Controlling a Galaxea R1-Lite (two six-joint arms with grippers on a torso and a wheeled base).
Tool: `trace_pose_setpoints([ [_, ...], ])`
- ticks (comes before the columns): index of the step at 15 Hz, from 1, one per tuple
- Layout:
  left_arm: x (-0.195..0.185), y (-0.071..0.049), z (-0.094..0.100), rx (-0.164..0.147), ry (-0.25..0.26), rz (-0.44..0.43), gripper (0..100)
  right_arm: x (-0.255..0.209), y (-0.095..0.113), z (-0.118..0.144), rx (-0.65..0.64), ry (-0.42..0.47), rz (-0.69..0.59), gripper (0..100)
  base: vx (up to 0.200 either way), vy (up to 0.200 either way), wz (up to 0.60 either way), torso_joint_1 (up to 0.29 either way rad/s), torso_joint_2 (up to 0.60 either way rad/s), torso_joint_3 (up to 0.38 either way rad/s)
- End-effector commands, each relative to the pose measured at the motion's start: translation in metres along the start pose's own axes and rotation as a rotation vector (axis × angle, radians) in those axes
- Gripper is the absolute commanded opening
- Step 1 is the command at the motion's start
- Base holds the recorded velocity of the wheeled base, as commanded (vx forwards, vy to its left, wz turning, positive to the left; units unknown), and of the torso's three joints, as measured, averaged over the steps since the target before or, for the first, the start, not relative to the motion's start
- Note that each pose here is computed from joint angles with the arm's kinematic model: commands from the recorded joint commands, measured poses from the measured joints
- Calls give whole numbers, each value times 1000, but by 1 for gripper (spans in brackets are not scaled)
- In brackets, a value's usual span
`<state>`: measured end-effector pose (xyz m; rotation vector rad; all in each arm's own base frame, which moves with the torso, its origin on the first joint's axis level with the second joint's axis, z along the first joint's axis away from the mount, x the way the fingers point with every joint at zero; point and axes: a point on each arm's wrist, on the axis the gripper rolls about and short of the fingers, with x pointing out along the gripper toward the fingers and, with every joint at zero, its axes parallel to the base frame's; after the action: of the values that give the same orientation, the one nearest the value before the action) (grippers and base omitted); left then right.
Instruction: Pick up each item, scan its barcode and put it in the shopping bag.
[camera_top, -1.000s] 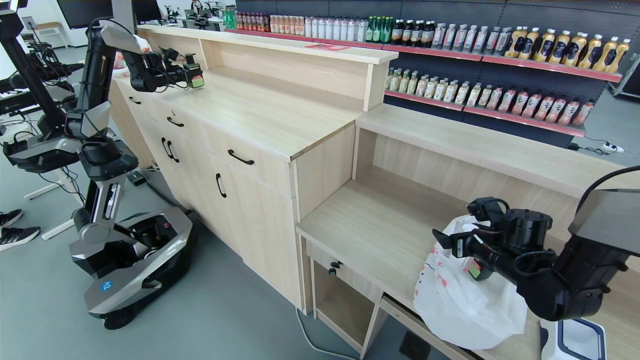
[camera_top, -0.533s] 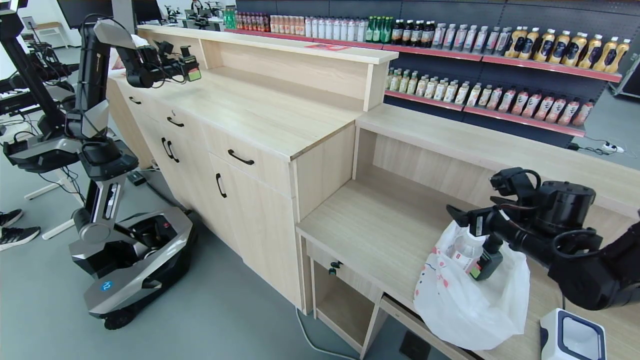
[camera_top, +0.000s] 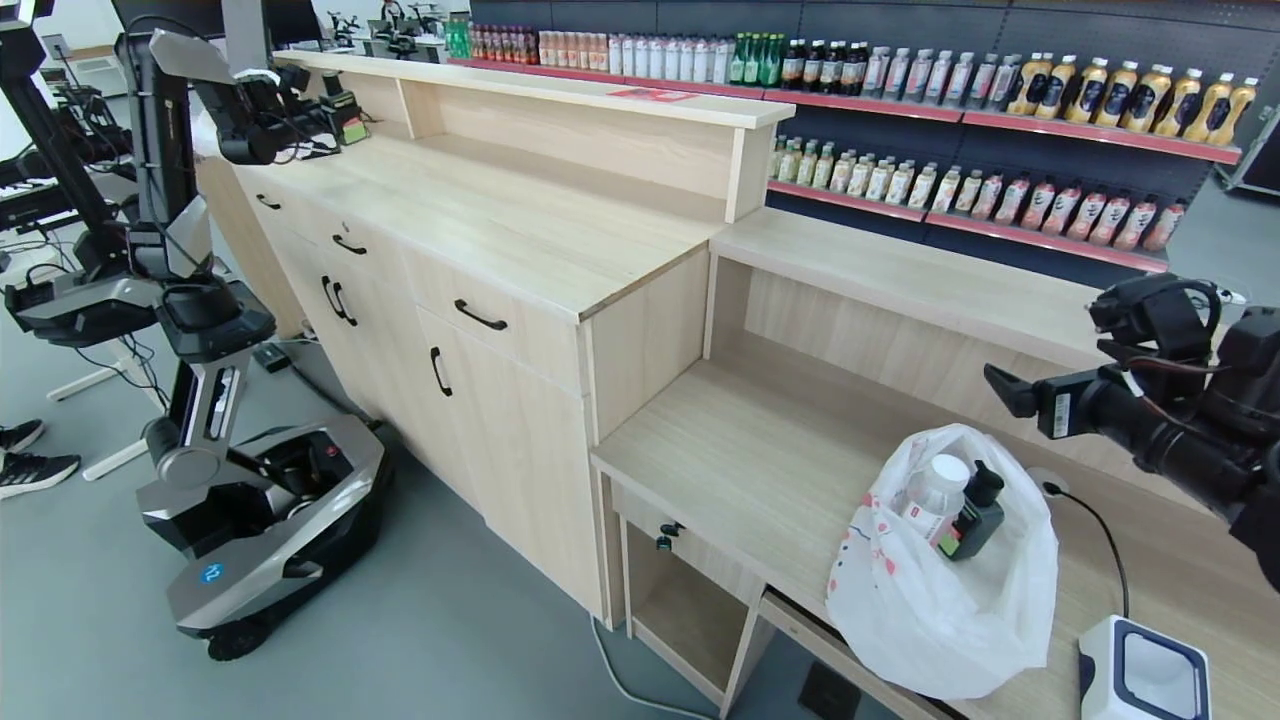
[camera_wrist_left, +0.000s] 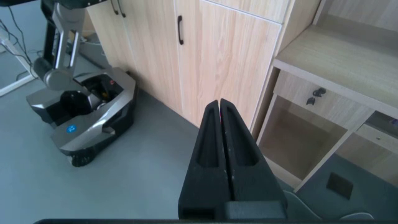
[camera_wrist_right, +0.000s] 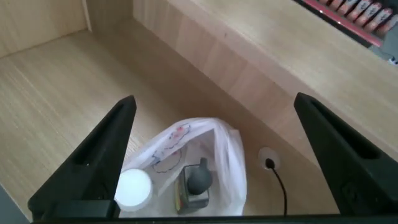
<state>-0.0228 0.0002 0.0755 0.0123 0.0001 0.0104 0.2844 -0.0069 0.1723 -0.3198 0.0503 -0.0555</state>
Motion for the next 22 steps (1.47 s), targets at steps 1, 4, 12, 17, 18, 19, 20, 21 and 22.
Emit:
trace_pose_setpoints([
  [1, 0, 0, 0, 0, 0, 0, 0, -12, -11, 11, 5, -47, -40, 100, 0, 0, -600, 2, -2, 2],
  [4, 0, 0, 0, 0, 0, 0, 0, -25, -21, 18, 10, -91, -79, 100, 0, 0, -600, 4, -1, 2],
  [12, 0, 0, 0, 0, 0, 0, 0, -86, -29, 11, 59, -52, -175, 100, 0, 0, -600, 4, 4, 2],
  [17, 0, 0, 0, 0, 0, 0, 0, -147, -19, -6, 201, -73, -147, 100, 0, 0, 0, 0, 0, 0],
  [18, 0, 0, 0, 0, 0, 0, 0, -160, -15, -16, 209, -59, -142, 100, 0, 0, 0, 0, 0, 0],
  [19, 0, 0, 0, 0, 0, 0, 0, -175, -11, -26, 222, -46, -134, 100, 0, 0, 0, 0, 0, 0],
  [20, 0, 0, 0, 0, 0, 0, 0, -189, -6, -36, 238, -30, -123, 100, 0, 0, 0, 0, 0, 0],
  [21, 0, 0, 0, 0, 0, 0, 0, -201, -3, -37, 251, -32, -102, 100, 0, 0, 0, 0, 0, 0],
  [22, 0, 0, 0, 0, 0, 0, 0, -213, 0, -43, 268, -3, -79, 100, 0, 0, 0, 0, 0, 0],
])
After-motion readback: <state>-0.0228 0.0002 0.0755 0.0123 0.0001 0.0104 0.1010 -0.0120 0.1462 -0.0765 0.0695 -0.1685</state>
